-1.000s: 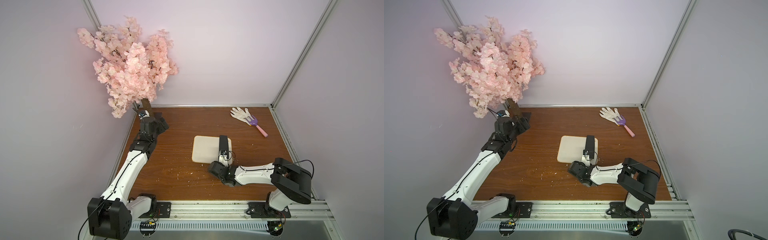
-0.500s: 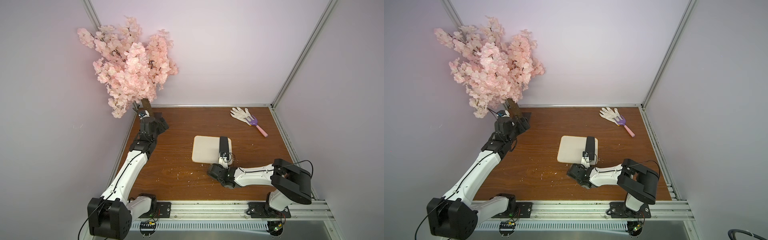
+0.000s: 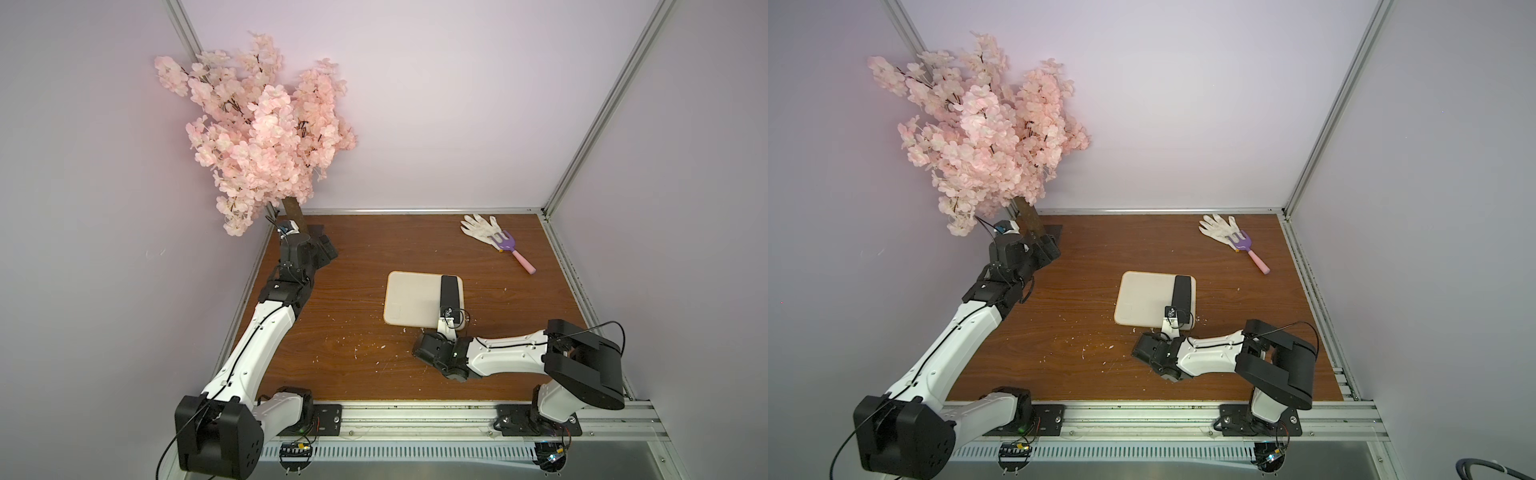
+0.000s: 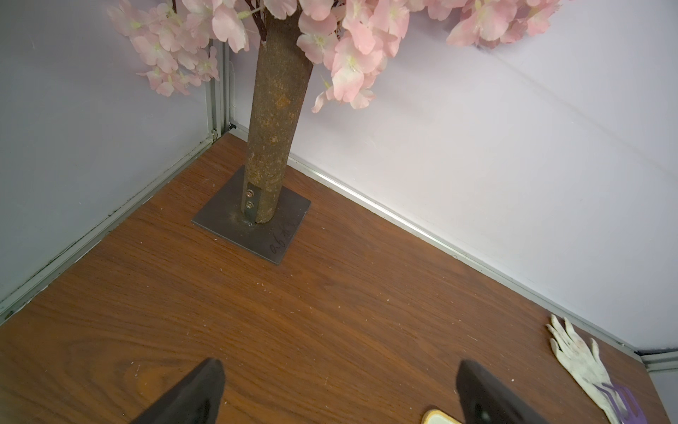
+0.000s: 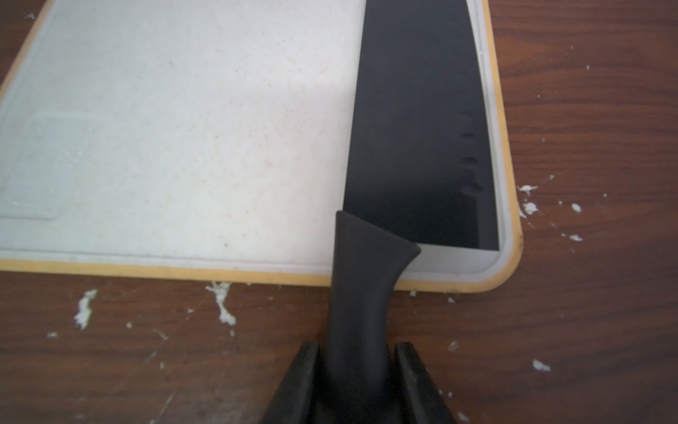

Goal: Align the knife with the edge of the cutting board
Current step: Move the knife to the edge of the cutting board.

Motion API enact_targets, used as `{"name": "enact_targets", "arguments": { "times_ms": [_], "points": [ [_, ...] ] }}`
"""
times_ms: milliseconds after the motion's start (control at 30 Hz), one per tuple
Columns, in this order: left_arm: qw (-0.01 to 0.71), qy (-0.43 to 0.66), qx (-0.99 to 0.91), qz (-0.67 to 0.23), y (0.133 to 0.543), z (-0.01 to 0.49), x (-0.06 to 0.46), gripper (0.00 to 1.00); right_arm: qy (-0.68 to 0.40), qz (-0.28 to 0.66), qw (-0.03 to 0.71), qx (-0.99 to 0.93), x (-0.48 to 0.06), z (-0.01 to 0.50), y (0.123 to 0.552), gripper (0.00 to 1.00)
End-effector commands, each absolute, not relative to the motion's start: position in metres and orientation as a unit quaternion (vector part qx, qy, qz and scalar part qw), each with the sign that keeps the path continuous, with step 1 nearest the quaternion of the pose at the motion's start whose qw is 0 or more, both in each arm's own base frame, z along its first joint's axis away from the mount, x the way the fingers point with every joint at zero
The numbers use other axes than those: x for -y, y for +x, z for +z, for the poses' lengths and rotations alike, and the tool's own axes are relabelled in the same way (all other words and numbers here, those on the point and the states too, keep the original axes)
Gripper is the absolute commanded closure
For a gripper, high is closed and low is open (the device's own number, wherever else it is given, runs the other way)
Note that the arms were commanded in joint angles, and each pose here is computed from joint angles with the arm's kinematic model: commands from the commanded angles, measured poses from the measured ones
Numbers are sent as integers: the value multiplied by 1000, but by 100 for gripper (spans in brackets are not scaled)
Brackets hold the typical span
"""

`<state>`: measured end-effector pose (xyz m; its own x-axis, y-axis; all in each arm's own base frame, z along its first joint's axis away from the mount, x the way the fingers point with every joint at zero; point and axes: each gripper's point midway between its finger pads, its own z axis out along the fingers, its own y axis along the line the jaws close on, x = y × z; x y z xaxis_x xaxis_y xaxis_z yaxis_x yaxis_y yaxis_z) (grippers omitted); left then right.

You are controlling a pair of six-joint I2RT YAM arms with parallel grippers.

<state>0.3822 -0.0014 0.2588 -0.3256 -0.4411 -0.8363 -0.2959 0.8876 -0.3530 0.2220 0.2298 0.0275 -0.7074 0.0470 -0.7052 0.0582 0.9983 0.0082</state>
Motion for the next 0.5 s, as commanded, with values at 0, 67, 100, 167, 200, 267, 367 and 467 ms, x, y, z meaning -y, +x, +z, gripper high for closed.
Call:
{"name": "enact_targets", "arguments": {
  "times_ms": [0,67,100,167,200,267,367,467],
  "points": [
    [528,-228,-816,-52,379,253,-5,0,46,-2,410,-911,-231,47,228,85],
    [528,-228,-816,-52,380,253,-5,0,45,-2,410,-911,-231,47,226,85],
    [529,-228,-816,-52,379,254,-5,0,45,-2,410,-911,-231,46,226,85],
    [528,-229,-816,-52,379,253,-5,0,47,-1,412,-910,-231,47,225,86],
    [528,-229,-816,-51,379,253,-5,0,46,0,412,-910,-232,47,225,86],
    [528,-228,-816,-52,379,253,-5,0,47,2,412,-910,-232,46,224,85],
    [528,-229,-816,-51,379,253,-5,0,48,3,411,-910,-232,45,223,85],
    [528,-229,-816,-52,380,253,-5,0,52,6,413,-909,-229,45,222,86]
  ]
}}
